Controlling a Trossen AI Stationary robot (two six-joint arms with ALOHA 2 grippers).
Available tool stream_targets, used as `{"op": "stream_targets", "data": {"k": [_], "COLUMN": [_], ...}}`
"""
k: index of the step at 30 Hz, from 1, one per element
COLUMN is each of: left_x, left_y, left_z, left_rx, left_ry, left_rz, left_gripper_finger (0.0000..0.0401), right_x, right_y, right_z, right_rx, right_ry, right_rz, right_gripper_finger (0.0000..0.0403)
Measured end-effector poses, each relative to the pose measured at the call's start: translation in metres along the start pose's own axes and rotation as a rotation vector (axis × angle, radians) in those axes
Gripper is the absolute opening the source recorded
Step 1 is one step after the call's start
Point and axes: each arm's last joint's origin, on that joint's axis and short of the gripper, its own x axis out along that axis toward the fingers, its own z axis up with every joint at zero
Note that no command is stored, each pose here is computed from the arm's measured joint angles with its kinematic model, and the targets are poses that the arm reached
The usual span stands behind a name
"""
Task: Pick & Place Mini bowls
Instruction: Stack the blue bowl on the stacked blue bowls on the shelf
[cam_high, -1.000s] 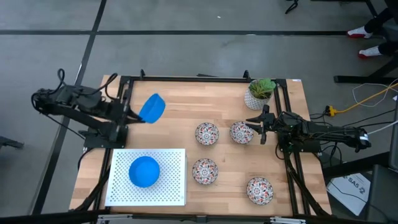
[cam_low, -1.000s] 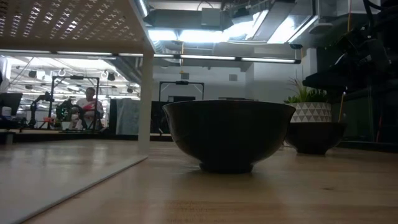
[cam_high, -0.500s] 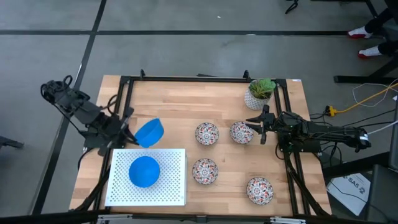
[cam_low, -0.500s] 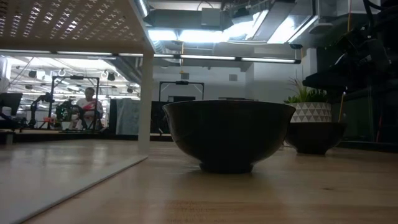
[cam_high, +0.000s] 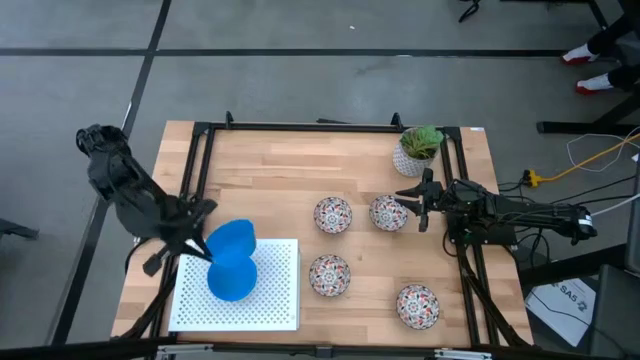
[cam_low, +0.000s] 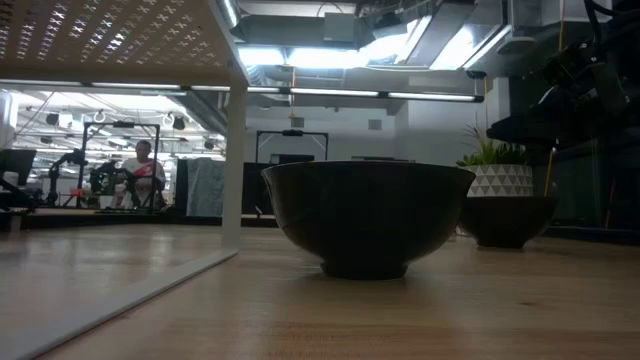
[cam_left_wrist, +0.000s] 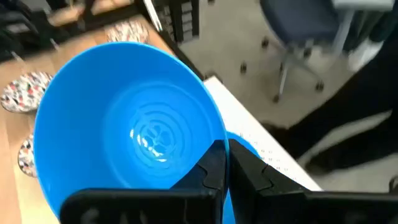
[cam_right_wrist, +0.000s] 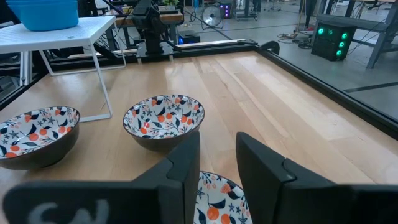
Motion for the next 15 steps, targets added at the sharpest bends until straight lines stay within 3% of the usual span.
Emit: {"op": "stream_targets", "data": {"k": [5,15], "left_x": [0.019,0.043], "left_y": [-0.013,-0.042], "left_z": [0.005,0.009], "left_rx": [0.042,0.074], "left_ry": [0.131,0.242], "left_rz": [-0.002,0.014], "left_gripper_finger": [0.0003,0.0003], "right_x": [0.000,0.000], "right_y": [0.000,0.000], "right_z": [0.000,0.000], "right_rx": [0.000,0.000], "right_ry": [0.000,0.000], "right_rz": [0.000,0.000], "right_gripper_finger": [0.0104,0.0104]}}
